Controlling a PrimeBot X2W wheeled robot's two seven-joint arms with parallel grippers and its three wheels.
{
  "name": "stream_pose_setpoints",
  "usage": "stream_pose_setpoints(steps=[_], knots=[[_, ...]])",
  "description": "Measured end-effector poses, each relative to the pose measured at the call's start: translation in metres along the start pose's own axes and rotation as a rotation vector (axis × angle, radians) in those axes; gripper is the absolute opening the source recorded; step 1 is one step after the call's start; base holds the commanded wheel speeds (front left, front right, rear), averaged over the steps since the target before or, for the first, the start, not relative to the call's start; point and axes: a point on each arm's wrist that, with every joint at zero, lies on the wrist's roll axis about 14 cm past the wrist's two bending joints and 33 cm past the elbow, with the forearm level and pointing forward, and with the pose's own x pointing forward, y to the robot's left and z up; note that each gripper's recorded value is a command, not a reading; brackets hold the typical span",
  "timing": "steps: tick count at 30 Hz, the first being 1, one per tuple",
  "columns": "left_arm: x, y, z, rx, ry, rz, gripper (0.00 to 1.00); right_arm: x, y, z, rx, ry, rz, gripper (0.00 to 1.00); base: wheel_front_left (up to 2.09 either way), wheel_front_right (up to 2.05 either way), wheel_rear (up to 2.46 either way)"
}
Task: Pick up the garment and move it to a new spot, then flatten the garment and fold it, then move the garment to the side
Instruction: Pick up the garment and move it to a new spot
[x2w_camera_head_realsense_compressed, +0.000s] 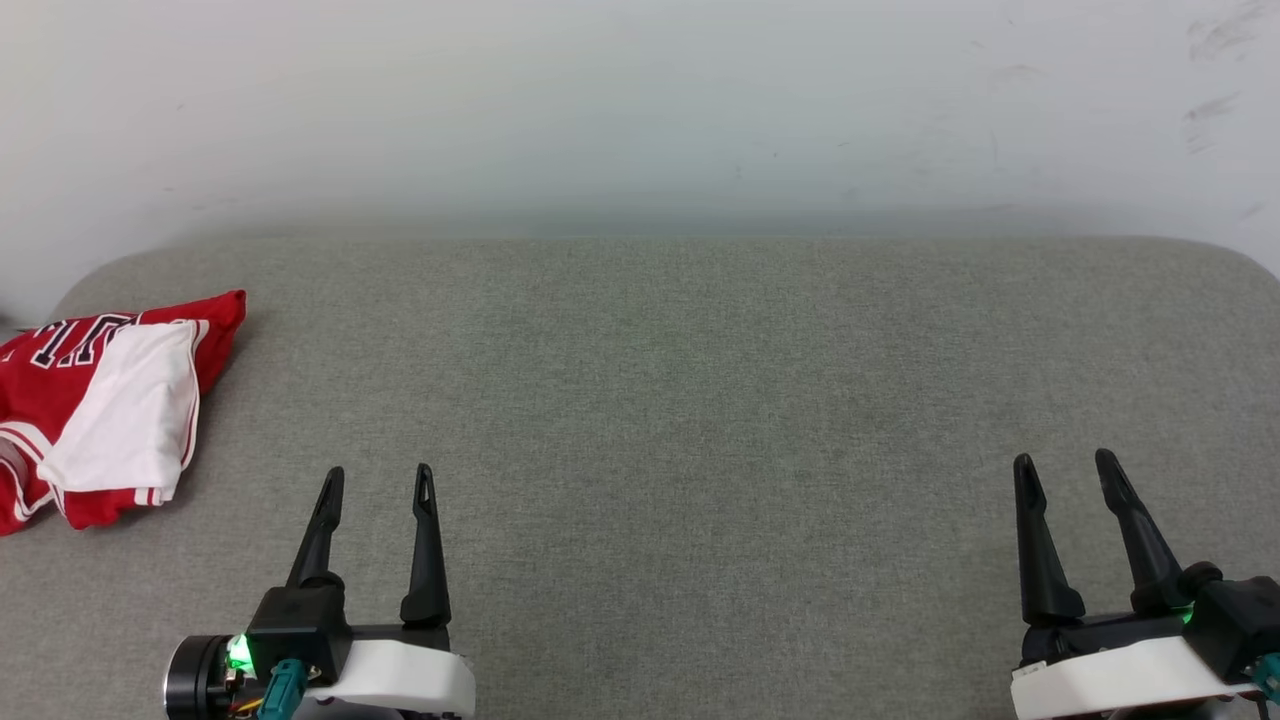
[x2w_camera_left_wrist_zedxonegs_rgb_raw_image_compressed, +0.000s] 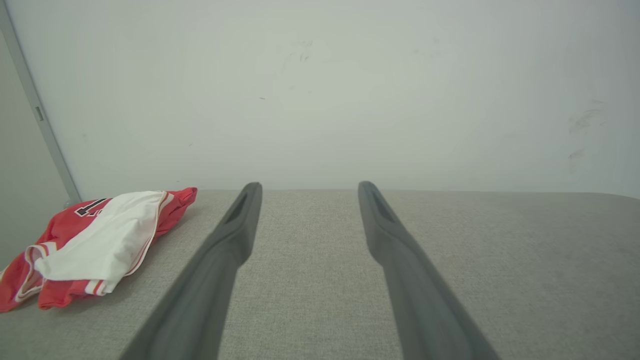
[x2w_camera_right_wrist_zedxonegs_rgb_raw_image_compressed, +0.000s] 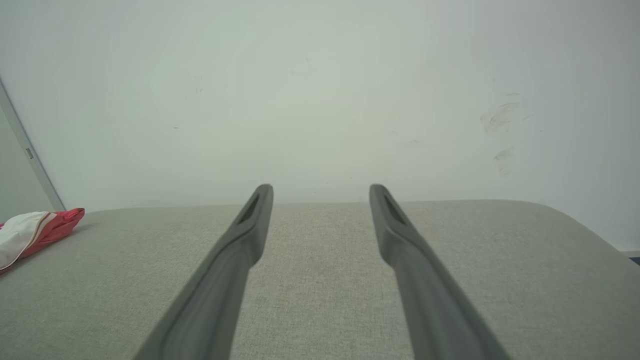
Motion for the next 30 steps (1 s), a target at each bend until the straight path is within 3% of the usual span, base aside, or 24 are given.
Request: stream_pose_setpoints(steps=[18, 30], knots=[[-0.004, 0.006, -0.004, -0.012, 0.014, 0.019, 1.00, 0.003, 0.008, -0.007, 0.014, 0.018, 0.023, 1.00, 0.00, 0.00, 0.00], [-0.015, 0.037, -0.001, 0.004, 0.016, 0.117, 1.00, 0.018, 0.037, -0.019, 0.028, 0.043, 0.112, 1.00, 0.00, 0.00, 0.00]])
